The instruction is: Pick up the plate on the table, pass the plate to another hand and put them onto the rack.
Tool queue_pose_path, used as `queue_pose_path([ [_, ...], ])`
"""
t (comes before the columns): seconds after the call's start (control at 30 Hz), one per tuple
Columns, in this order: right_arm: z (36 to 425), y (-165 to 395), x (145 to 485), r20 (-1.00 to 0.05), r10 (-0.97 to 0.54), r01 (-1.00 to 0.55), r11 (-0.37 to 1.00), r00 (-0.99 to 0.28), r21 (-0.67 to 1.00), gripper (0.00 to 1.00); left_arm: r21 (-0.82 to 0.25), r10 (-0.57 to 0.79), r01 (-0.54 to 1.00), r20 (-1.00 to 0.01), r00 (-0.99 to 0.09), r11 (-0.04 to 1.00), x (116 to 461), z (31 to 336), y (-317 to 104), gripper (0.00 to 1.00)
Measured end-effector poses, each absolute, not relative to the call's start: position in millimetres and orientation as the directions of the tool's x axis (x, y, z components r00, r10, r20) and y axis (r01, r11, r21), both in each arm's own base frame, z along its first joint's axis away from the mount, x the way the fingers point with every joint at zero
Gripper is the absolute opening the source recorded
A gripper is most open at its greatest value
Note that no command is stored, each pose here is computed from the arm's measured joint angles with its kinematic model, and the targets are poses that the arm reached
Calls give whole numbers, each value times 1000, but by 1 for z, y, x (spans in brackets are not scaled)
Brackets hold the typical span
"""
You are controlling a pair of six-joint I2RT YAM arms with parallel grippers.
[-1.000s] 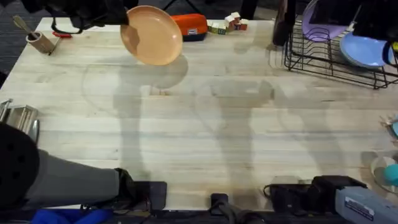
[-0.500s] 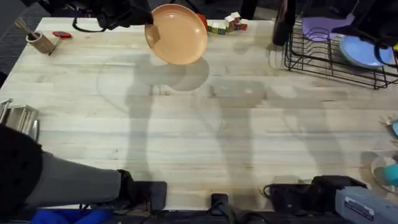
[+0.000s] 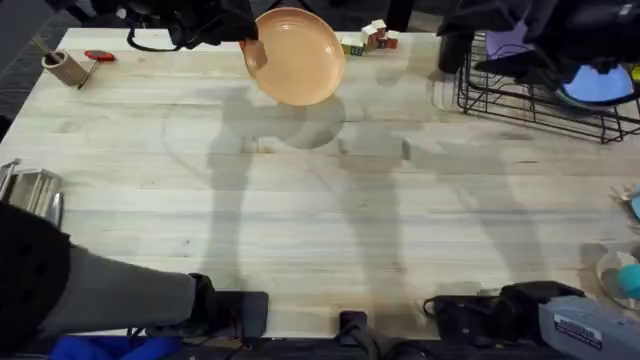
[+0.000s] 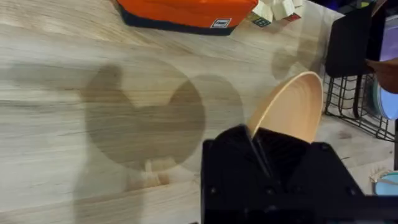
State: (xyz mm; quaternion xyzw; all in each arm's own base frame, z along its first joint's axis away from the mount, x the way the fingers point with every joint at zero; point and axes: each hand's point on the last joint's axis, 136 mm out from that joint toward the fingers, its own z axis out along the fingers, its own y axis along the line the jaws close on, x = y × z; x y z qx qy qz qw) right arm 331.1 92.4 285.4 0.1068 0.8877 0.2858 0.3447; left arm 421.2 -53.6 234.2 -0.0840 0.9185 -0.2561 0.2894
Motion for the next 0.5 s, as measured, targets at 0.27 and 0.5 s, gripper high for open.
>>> queue_pose_path([
  [0.27, 286, 118, 323, -536, 346, -56, 800, -770, 597, 996, -521, -306, -9, -487, -818, 854, 421, 234, -54, 40],
  [0.5, 286, 118, 323, -515, 374, -29, 788, -771, 615, 996, -521, -305, -9, -487, -818, 854, 421, 234, -54, 40],
])
